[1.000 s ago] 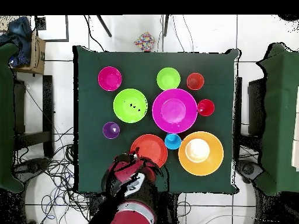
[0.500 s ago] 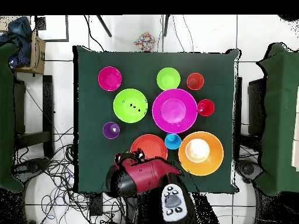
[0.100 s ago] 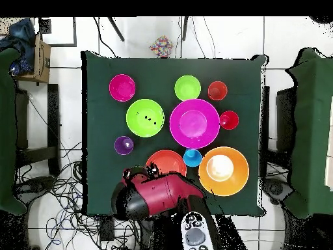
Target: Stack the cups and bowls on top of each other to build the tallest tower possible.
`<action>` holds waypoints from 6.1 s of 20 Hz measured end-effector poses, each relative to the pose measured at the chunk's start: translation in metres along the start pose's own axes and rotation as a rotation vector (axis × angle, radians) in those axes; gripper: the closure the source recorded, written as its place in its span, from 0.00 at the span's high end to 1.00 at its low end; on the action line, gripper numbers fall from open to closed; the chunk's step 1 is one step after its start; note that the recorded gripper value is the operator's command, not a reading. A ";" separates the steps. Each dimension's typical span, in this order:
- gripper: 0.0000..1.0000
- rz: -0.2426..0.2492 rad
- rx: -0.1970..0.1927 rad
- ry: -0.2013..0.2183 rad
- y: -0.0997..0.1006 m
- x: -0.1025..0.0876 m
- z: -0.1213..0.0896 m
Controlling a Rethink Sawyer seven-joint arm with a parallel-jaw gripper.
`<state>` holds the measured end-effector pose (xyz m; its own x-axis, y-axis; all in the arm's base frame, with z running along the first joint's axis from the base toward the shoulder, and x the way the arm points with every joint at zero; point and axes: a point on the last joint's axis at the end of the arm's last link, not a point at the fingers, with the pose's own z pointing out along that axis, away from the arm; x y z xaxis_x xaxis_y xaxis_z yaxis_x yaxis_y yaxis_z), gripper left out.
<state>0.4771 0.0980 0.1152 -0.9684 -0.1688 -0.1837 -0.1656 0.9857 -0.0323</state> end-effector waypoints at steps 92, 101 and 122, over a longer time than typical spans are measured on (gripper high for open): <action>1.00 -0.347 -0.034 0.071 -0.140 0.124 0.042; 1.00 -0.474 -0.038 0.103 -0.122 0.133 0.070; 1.00 -0.370 -0.018 0.089 -0.170 0.139 0.101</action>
<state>0.3894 -0.0930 -0.0036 -0.8549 -0.5131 -0.0767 -0.5094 0.8582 -0.0628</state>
